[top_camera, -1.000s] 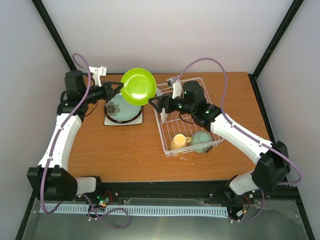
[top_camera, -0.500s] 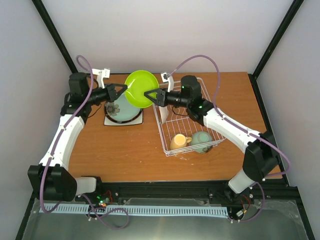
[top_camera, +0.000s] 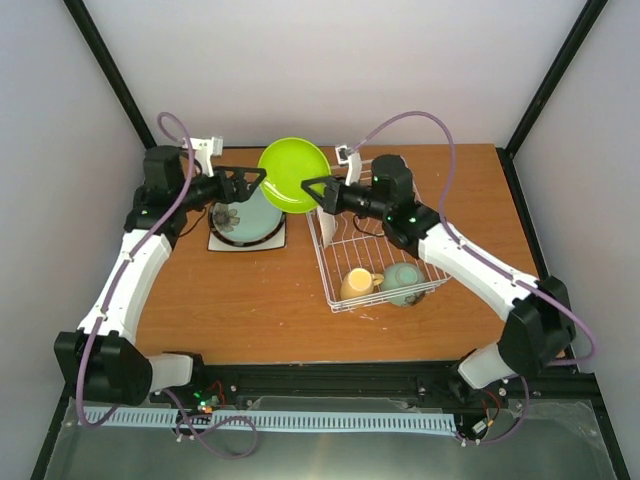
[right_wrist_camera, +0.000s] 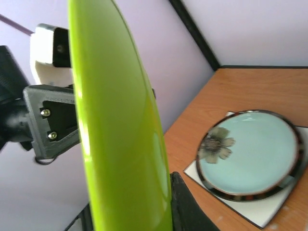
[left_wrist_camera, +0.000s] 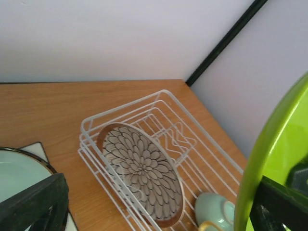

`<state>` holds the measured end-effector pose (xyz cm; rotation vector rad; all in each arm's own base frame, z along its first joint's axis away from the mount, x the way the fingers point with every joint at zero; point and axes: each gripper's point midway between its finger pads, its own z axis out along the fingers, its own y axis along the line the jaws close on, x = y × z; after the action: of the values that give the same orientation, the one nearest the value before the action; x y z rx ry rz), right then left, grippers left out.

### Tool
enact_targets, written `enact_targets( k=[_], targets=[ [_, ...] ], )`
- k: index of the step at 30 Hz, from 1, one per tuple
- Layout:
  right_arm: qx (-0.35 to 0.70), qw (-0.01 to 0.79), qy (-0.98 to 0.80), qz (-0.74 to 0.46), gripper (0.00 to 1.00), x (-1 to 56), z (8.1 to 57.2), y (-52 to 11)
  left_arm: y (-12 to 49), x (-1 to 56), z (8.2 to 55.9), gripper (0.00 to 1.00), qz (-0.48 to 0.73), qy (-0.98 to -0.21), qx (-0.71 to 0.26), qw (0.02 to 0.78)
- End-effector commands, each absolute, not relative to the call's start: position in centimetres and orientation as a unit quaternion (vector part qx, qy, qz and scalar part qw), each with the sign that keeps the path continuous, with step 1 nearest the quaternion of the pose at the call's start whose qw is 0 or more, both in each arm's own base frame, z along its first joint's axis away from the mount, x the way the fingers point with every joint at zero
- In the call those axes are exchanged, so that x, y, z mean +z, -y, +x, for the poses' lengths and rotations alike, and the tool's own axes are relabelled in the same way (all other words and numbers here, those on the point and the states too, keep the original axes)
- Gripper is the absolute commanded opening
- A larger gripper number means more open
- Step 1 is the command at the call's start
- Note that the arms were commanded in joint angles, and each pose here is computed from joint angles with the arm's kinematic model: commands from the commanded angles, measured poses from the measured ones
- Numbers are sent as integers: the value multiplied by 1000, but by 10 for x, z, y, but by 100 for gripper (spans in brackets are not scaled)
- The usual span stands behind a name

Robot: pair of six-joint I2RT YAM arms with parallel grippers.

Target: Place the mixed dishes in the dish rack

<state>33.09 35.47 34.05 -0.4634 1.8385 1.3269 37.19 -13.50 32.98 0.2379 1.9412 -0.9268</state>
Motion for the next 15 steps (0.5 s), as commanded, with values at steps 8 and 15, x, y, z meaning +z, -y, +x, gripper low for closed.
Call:
enact_targets(
  k=[8,15],
  targets=[
    [186,576,-796,24,3,327,358,-189,23,338,380,100,-55,-790,-73,606],
    [88,540,-836,36,3,281,364,-165,12,297,386,100,-70,-823,-38,563]
  ],
)
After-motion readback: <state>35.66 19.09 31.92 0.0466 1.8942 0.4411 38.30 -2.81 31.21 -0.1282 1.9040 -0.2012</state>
